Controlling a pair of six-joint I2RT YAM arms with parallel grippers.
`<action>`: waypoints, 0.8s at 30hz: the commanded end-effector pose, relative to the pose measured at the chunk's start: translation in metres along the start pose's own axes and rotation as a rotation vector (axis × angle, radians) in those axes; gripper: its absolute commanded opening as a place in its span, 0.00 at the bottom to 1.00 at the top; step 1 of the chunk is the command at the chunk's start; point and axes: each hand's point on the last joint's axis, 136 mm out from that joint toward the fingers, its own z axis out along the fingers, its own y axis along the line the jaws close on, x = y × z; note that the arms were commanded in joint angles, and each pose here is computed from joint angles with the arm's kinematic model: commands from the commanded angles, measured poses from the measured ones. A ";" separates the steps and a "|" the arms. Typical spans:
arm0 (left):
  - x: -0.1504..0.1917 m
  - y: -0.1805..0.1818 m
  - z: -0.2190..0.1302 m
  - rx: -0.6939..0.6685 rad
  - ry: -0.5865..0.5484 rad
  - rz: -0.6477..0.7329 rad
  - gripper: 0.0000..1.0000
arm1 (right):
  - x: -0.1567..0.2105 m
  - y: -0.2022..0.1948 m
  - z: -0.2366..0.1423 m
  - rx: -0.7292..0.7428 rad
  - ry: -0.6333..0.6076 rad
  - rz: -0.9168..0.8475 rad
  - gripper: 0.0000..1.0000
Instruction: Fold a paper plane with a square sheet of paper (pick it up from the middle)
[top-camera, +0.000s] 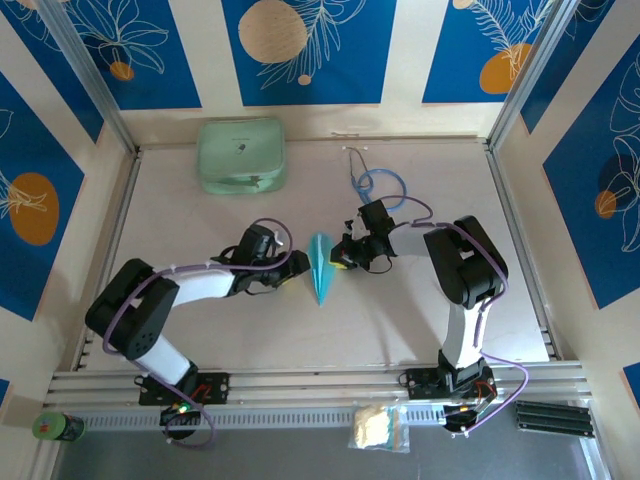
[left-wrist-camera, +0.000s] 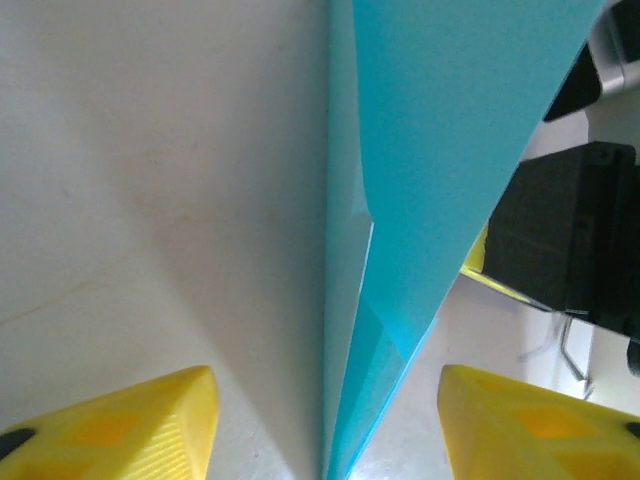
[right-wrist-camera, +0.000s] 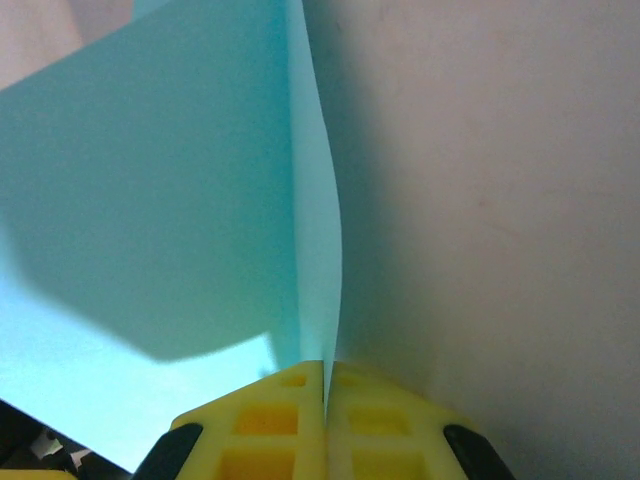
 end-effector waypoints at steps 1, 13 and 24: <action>-0.002 -0.007 0.008 0.037 0.005 -0.020 0.51 | 0.003 0.005 -0.005 -0.018 0.007 -0.025 0.03; -0.026 -0.009 0.031 -0.002 -0.028 -0.013 0.29 | 0.002 0.003 -0.003 -0.021 0.012 -0.023 0.03; -0.031 -0.004 0.041 0.004 -0.020 -0.055 0.00 | -0.001 0.014 -0.018 -0.069 -0.007 -0.036 0.18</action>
